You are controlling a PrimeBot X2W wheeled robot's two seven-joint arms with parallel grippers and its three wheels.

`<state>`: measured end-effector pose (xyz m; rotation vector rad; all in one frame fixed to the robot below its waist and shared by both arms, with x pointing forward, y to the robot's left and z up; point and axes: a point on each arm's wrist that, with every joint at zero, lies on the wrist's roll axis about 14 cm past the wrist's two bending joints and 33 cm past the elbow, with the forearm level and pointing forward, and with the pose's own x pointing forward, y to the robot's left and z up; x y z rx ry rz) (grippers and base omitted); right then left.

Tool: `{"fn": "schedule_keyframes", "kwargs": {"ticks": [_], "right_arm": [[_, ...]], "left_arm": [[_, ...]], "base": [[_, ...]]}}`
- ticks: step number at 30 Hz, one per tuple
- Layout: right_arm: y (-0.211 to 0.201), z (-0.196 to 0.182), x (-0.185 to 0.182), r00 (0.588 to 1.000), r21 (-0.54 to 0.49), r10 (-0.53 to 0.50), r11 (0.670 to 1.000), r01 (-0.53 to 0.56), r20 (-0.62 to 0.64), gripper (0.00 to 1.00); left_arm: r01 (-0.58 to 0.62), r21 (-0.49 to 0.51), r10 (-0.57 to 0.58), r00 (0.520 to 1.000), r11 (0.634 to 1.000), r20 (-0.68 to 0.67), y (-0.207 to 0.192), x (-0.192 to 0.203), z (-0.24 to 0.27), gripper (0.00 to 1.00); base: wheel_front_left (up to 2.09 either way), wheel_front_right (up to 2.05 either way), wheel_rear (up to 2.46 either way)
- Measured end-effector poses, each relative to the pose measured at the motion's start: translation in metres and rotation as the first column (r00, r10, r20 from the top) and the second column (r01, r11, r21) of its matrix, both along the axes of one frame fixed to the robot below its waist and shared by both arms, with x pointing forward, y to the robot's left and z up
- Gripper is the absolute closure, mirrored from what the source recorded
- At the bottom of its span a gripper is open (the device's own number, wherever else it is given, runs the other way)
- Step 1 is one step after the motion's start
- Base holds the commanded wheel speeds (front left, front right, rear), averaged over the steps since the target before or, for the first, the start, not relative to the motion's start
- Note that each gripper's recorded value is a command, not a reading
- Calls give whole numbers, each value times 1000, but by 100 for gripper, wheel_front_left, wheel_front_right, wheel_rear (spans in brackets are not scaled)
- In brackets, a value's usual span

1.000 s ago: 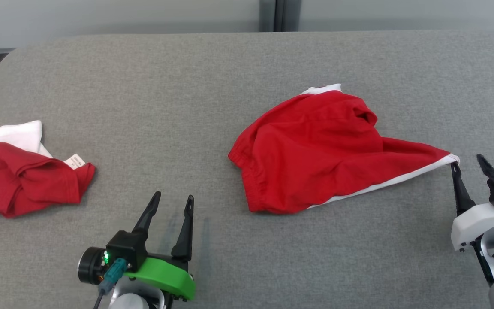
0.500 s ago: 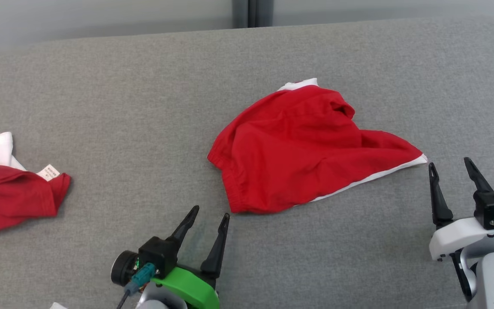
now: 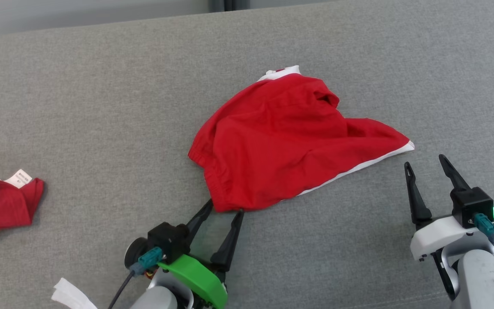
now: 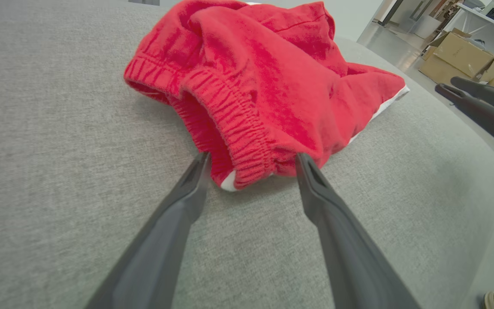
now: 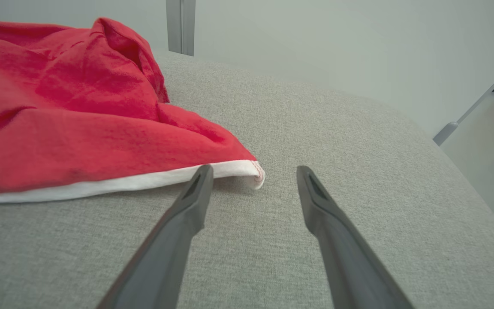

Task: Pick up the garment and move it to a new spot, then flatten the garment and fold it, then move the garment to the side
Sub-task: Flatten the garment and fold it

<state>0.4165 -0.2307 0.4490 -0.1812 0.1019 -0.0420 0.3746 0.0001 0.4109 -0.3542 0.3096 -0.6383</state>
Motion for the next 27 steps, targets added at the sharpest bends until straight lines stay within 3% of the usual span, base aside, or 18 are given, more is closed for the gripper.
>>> {"fn": "schedule_keyframes", "kwargs": {"ticks": [2, 3, 4, 5, 10, 16, 27], "right_arm": [[0, -1, -1, 1000, -1, 1, 1000, -1, -3, 0], [1, -1, -1, 1000, 2, 4, 1000, -4, -3, 0], [2, 0, -1, 1000, 7, 5, 1000, -5, 0, 0], [4, 0, -1, 1000, 13, 9, 1000, -9, 2, 0], [14, 2, 1, 999, 39, 32, 999, -32, 11, 0], [25, 4, 6, 998, 68, 58, 996, -60, 23, 0], [42, -5, 28, 995, 105, 98, 989, -100, 21, 0]], "left_arm": [[19, -23, -20, 1000, 1000, -21, -7, -2, -1, 0], [18, -32, -19, 1000, 999, -18, -8, -1, 2, 51], [16, -42, -16, 1000, 999, -4, -8, 4, 7, 85], [13, -51, -12, 1000, 999, 9, -8, 8, 13, 100], [12, -70, -9, 999, 997, 51, -5, 11, 28, 100], [-73, -91, 84, 989, 993, 124, 22, 24, 52, 100], [-132, 20, 130, 988, 991, 83, 52, 50, 16, 100]], "base": [[0, 0, 0], [0, 0, 0], [0, 0, 0], [0, 0, 0], [0, 0, 0], [0, 0, 0], [0, 0, 0]]}}
